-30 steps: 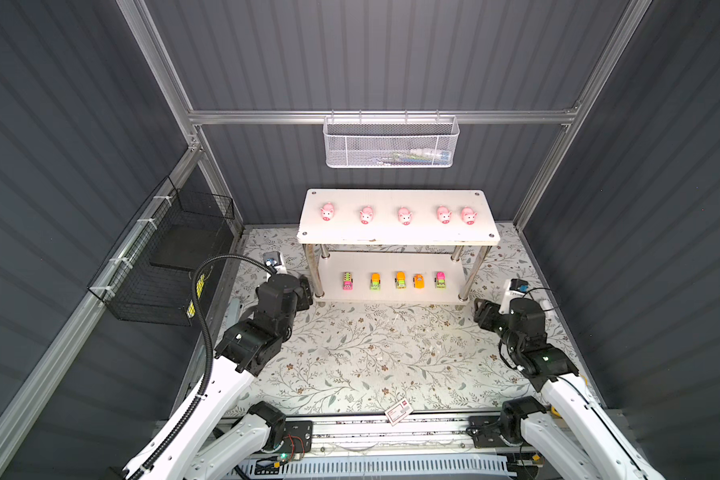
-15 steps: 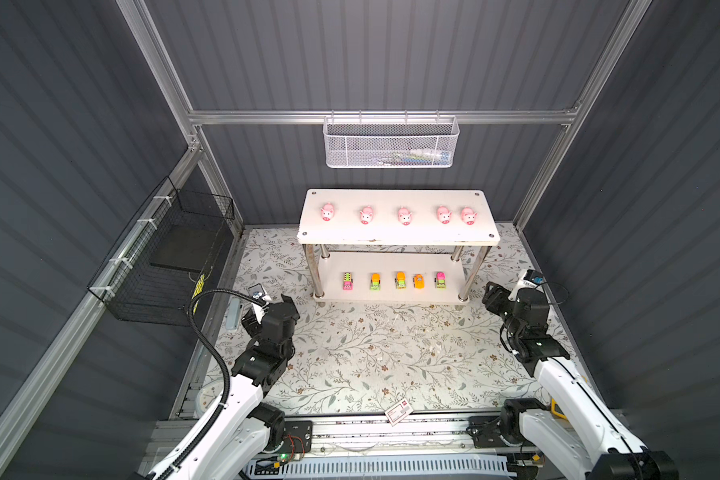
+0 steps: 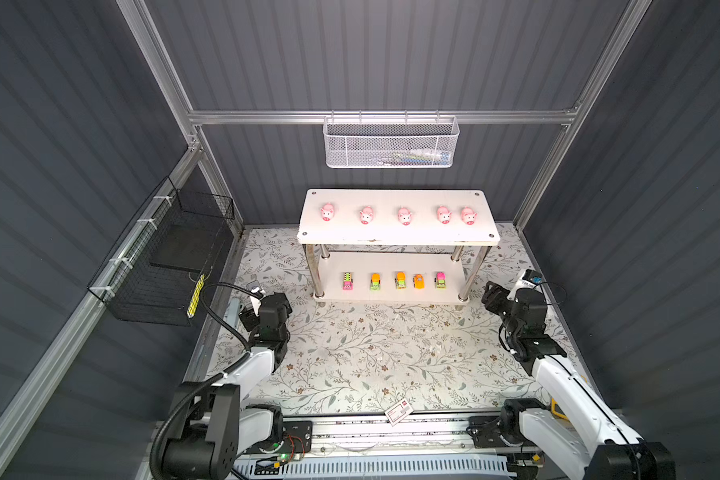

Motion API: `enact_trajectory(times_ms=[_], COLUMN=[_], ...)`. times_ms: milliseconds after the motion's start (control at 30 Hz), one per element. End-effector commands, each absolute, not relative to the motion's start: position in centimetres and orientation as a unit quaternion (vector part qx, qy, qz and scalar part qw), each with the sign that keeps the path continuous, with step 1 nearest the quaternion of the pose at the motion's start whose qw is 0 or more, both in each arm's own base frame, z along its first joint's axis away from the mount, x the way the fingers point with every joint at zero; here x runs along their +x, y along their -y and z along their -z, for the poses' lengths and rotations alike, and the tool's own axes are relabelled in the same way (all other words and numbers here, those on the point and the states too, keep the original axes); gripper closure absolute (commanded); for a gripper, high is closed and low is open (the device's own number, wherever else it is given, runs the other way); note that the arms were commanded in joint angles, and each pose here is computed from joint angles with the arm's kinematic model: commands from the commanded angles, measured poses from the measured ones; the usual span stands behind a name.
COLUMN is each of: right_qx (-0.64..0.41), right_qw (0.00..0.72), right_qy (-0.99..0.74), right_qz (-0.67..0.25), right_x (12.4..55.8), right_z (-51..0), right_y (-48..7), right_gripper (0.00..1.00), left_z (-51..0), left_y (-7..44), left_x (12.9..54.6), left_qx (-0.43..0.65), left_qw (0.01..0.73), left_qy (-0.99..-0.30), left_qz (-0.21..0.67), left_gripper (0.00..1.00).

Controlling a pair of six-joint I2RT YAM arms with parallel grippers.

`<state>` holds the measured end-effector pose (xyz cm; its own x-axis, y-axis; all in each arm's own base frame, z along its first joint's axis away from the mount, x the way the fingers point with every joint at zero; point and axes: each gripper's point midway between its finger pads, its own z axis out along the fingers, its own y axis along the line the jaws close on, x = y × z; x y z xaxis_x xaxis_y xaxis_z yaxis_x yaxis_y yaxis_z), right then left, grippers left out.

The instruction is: Place and organize the plastic toys onto the shelf

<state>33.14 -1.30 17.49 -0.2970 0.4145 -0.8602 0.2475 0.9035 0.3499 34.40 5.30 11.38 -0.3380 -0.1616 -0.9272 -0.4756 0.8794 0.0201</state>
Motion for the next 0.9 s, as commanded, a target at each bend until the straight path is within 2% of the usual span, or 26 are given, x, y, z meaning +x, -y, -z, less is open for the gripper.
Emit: enact_trajectory(times_ms=[0, 367, 500, 733, 867], right_qx=[0.201, 0.188, 0.178, 0.117, 0.101], right_qw=[0.559, 0.571, 0.576, 0.620, 0.616], right_qy=[-0.803, -0.798, -0.798, -0.773, -0.778], right_qz=[-0.056, -0.025, 0.018, 0.068, 0.069], right_x=[33.1, 35.7, 37.5, 40.0, 40.9], right_z=[-17.3, -16.8, -16.8, -18.2, -18.1], right_y=[1.8, 2.4, 3.4, 3.6, 3.6], right_gripper=[0.33, 0.33, 0.32, 0.31, 0.32], left_z=[-12.4, -8.2, -7.5, -7.4, -7.5], left_y=[-4.3, -3.4, -3.0, -2.9, -2.9], left_x=[36.3, 40.0, 41.4, 41.4, 41.4], left_qx=[-0.168, -0.109, -0.093, -0.094, -0.094], left_qw=[0.585, 0.559, 0.536, 0.534, 0.534], left_qy=[-0.785, -0.812, -0.829, -0.831, -0.830], left_qz=[-0.114, -0.129, -0.131, -0.129, -0.128], left_gripper=[0.06, 0.01, 0.00, 0.00, 0.00])
